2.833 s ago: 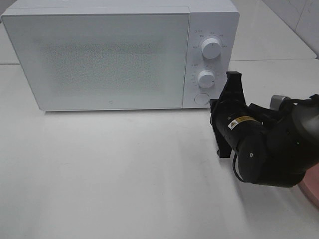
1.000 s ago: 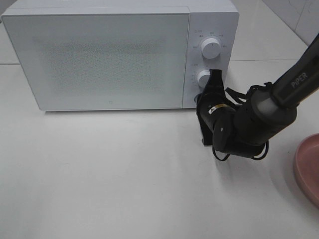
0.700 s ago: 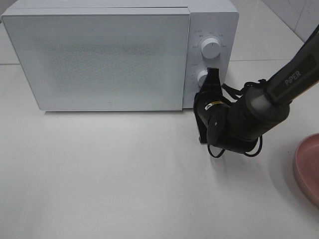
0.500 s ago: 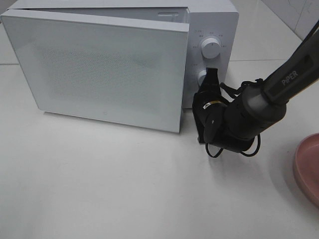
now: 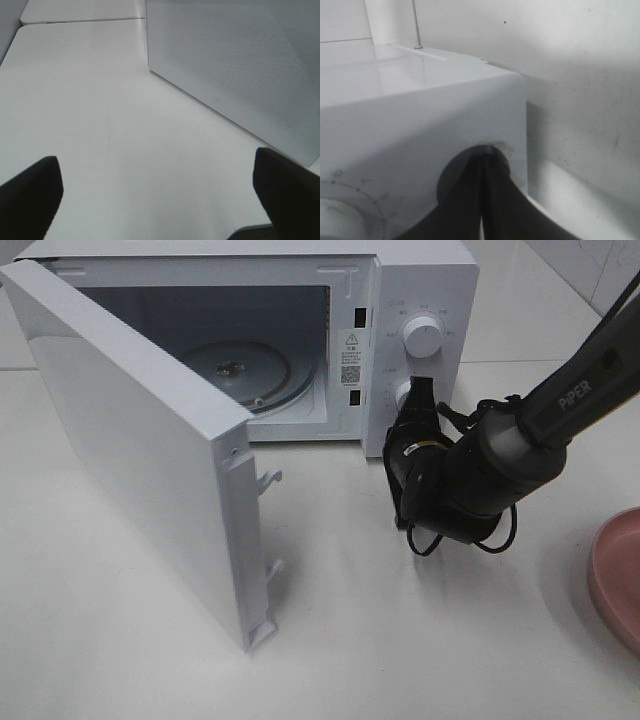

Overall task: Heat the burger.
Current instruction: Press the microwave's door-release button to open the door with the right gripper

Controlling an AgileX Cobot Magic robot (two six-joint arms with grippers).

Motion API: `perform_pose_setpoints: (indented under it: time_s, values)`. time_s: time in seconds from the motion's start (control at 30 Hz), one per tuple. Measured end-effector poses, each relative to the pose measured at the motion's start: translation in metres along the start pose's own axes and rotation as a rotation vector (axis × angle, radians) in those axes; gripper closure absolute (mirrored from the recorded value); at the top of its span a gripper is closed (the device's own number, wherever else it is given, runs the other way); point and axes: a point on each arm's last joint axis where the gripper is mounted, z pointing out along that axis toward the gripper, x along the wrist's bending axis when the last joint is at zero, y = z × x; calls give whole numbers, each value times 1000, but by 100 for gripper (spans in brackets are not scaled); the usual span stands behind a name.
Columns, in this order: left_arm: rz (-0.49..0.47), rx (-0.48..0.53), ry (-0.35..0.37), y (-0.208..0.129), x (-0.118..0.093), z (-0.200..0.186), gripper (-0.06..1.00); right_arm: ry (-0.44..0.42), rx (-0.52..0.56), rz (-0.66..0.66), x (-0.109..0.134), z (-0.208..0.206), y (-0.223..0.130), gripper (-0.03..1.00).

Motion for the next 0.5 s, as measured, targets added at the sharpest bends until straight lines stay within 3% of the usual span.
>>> perform_pose_setpoints:
  time_s: [0.5]
  values:
    - [0, 0, 0, 0, 0, 0, -1, 26, -54, 28, -1, -4, -9, 96]
